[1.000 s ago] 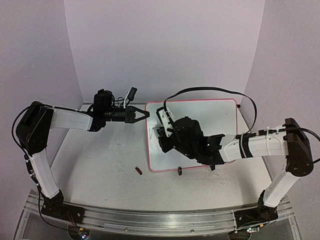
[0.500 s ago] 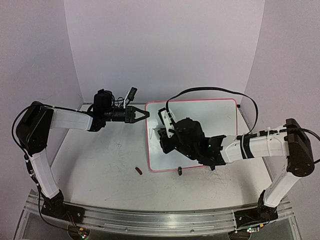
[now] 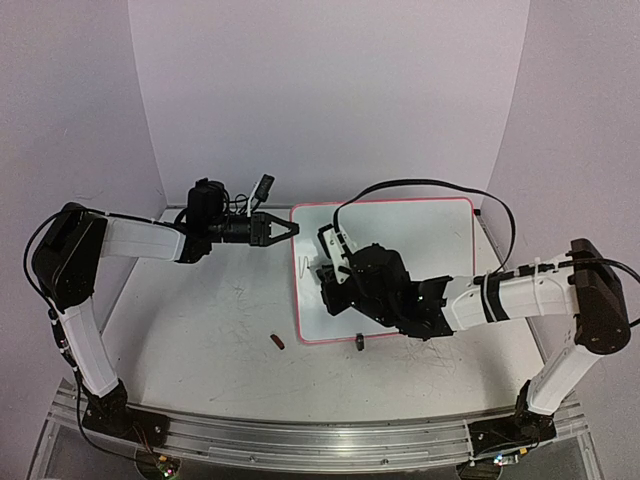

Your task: Write a sentence on the whiteboard

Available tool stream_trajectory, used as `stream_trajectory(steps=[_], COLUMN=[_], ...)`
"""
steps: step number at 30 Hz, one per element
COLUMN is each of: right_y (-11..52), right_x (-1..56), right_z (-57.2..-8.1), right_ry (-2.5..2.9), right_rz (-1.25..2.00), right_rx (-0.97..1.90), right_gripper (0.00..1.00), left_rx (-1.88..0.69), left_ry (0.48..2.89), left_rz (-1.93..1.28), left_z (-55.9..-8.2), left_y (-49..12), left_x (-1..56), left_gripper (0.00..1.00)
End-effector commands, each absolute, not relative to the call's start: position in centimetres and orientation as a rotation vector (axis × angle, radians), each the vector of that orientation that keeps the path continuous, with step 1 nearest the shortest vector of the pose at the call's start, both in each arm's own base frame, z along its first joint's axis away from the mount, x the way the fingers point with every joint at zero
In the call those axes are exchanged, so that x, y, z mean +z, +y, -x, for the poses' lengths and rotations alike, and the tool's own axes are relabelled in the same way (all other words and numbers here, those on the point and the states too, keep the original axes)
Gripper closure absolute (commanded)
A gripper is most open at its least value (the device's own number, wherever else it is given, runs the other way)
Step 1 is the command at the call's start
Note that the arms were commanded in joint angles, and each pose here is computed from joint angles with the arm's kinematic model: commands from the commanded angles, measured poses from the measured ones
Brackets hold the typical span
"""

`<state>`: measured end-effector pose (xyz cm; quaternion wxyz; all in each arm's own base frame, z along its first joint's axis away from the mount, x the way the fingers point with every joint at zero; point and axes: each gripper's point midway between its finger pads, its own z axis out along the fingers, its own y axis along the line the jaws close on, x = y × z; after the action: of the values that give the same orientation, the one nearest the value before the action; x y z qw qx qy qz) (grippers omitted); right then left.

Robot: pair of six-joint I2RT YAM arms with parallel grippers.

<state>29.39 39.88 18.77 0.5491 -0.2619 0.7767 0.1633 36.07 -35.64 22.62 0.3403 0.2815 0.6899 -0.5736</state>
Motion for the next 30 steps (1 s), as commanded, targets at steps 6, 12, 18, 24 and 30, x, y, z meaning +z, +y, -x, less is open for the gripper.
stream_trajectory(steps=[6,12,18,24,30], right_y=[38.4,38.3,38.3,38.6,38.6], right_x=[17.5,17.2,17.3,18.3,18.8], right_z=[-28.8,-28.5,-28.7,-29.2,-29.7], right_ry=[1.891,1.9,1.896,1.872,1.86], right_rz=[0.595,0.59,0.578,0.562,0.544], right_rx=[0.354,0.355,0.344,0.328,0.31], right_gripper=[1.0,1.0,1.0,1.0,1.0], left_rx=[-1.527,-1.528,-1.529,-1.529,-1.53], left_ry=[1.817,1.819,1.821,1.821,1.818], left_rz=[-0.731,-0.729,-0.729,-0.729,-0.731], left_z=[-35.5,-35.5,-35.5,-35.5,-35.5], left_y=[-36.3,-36.3,-36.3,-36.3,-36.3], left_x=[22.8,22.7,22.6,22.6,22.8], left_gripper=[1.0,1.0,1.0,1.0,1.0])
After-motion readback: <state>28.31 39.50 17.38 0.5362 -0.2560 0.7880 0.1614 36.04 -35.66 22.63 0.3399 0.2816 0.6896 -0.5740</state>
